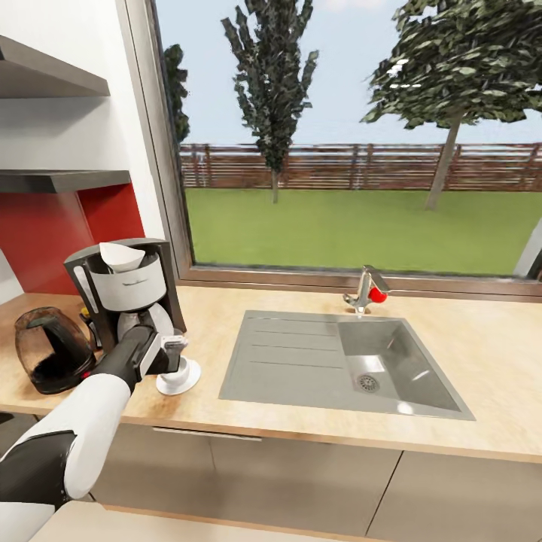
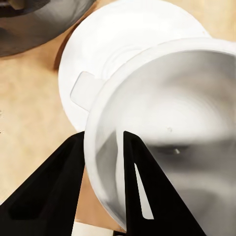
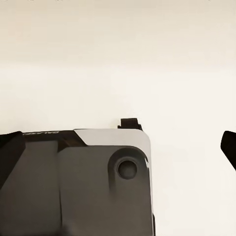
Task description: Set up a coffee station on the kitchen countertop: keep the coffee maker on the countertop, move the bottle of coffee from the kitchen shelf to the counter next to the coffee maker, place a paper coffee filter on top of the coffee maker, put the saucer next to the coffee maker with the coffee cup on the saucer, and place the electric kettle next to the coffee maker.
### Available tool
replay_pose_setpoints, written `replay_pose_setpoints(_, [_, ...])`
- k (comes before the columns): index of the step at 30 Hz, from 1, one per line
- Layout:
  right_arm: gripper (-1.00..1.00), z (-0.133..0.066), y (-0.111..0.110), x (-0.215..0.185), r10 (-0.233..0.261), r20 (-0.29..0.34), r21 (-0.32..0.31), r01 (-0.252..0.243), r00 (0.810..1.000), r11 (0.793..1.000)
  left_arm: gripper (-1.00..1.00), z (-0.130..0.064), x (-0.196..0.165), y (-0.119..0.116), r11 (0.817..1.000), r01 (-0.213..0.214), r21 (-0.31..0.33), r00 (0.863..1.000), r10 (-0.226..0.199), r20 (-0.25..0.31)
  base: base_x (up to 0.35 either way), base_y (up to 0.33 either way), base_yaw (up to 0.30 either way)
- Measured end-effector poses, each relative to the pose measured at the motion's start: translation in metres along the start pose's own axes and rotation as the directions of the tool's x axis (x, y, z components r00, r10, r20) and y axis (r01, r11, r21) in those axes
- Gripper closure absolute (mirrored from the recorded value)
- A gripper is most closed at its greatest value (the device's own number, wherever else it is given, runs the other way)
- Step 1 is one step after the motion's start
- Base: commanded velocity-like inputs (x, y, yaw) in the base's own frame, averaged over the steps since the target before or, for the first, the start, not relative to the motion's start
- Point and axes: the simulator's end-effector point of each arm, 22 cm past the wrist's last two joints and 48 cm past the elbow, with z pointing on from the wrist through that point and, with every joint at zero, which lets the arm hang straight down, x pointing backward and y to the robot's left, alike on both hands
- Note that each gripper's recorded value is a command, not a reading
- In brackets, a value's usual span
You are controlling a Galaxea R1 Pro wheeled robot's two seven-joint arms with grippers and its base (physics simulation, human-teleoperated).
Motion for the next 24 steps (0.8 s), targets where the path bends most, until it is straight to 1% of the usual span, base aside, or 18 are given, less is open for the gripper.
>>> replay_pose_setpoints(7, [-1.0, 0.0, 0.0, 0.0, 0.0, 0.0, 0.0, 0.0, 1.0, 1.0, 1.0, 0.0, -0.001, 0.001, 1.0, 0.001, 0.0, 1.0, -0.001, 0.006, 0.113, 0.0, 0.0])
replay_pose_setpoints(17, [-1.0, 0.0, 0.0, 0.0, 0.0, 0.0, 0.0, 0.0, 1.0, 1.0, 1.0, 0.006, 0.009, -0.001, 1.0, -0.002, 0.002, 1.0, 0.002, -0.013, 0.01, 0.0, 0.0])
replay_pose_setpoints(24, [-1.0, 0.0, 0.0, 0.0, 0.0, 0.0, 0.0, 0.0, 1.0, 1.0, 1.0, 0.006, 0.009, 0.0, 1.0, -0.003, -0.001, 1.0, 0.003, -0.01, 0.0, 0.0, 0.0])
